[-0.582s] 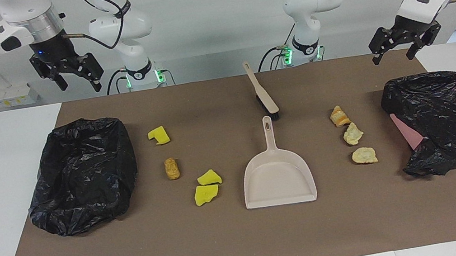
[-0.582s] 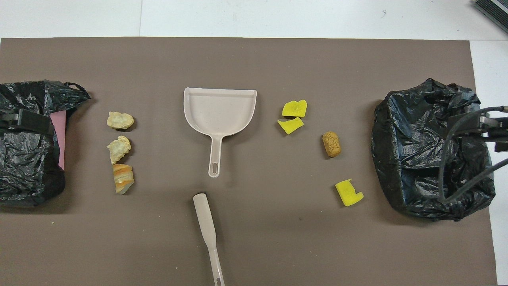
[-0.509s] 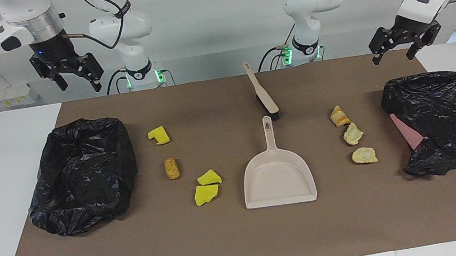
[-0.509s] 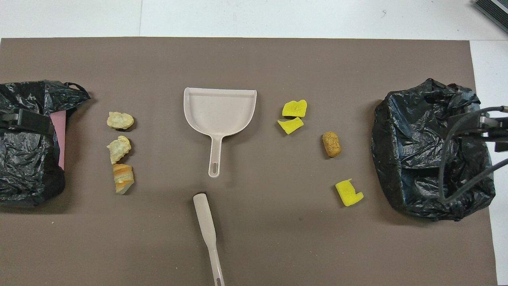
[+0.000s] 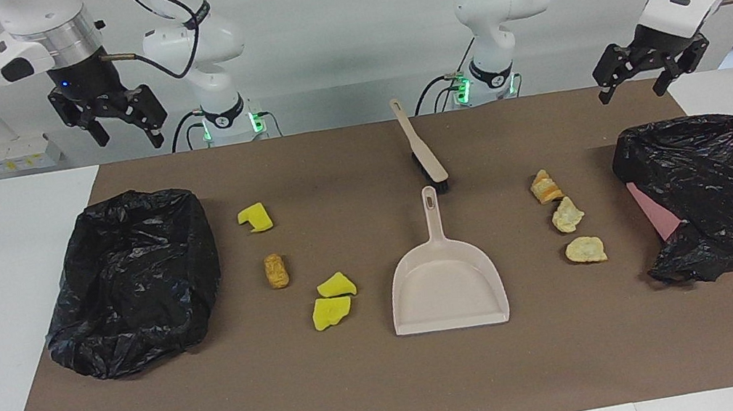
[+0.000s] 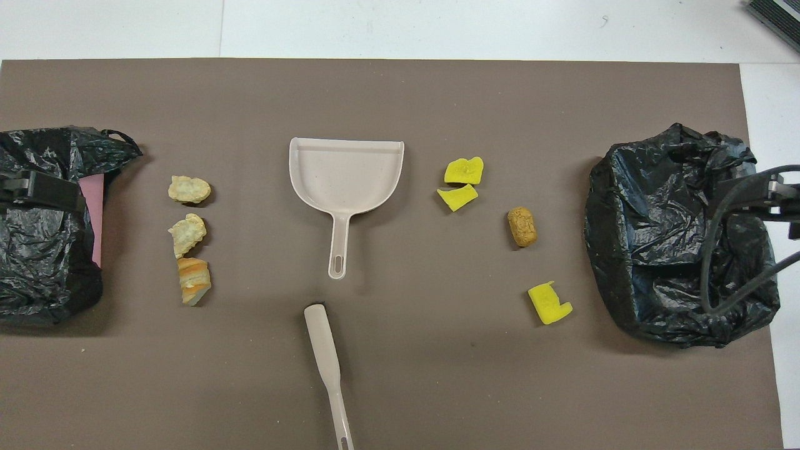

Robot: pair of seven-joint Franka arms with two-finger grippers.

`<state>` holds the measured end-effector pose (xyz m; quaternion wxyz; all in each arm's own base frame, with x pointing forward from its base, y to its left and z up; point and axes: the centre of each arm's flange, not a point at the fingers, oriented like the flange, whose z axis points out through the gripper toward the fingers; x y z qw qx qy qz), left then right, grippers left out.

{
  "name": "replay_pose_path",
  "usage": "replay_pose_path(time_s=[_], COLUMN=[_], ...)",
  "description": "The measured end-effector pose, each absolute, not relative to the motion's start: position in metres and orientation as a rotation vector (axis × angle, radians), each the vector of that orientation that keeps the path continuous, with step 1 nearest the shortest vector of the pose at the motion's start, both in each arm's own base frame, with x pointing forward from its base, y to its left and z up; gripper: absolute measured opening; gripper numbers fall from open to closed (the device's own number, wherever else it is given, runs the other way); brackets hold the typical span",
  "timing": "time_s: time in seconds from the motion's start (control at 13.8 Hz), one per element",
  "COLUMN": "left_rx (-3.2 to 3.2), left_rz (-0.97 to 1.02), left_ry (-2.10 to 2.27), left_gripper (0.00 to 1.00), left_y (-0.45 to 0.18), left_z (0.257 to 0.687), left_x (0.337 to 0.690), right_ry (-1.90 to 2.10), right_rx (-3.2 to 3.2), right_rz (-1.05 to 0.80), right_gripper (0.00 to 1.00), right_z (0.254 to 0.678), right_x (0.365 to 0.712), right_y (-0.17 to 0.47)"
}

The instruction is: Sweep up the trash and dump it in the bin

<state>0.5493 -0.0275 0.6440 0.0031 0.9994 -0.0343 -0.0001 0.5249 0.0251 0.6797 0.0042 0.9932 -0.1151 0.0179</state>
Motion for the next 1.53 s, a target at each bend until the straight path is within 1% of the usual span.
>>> replay_pose_path(time_s=[0.22,0.58,0.73,0.87,1.02,1.16,1.31,1.53], left_rx=[3.134,3.134,3.133,3.13,3.13,3.139,3.145,3.13], left_rz=[0.0,0.0,-0.036,-0.087,-0.137,-0.15,-0.161,-0.185], left_ry=[-0.108,-0.108,-0.117,-0.164,-0.198,-0.186,-0.168,-0.125], left_gripper=[1.0,1.0,1.0,1.0,1.0,1.0,1.0,1.0], left_y=[-0.028,-0.028,-0.03,-0.048,-0.084,-0.124,-0.162,-0.203], left_z=[0.644,0.644,0.643,0.641,0.626,0.599,0.566,0.527], left_x=[0.549,0.549,0.546,0.537,0.517,0.491,0.462,0.433], right_ry=[-0.27,-0.25,-0.25,-0.25,-0.249,-0.246,-0.217,-0.13], right_rx=[3.119,3.119,3.119,3.119,3.119,3.118,3.12,3.13], right_rz=[0.033,0.021,0.021,0.021,0.019,0.003,-0.002,0.017], right_gripper=[1.0,1.0,1.0,1.0,1.0,1.0,1.0,1.0], right_z=[0.678,0.678,0.678,0.678,0.677,0.671,0.66,0.635], right_x=[0.522,0.521,0.521,0.521,0.522,0.525,0.534,0.555], right_y=[0.042,0.041,0.041,0.041,0.041,0.042,0.053,0.086])
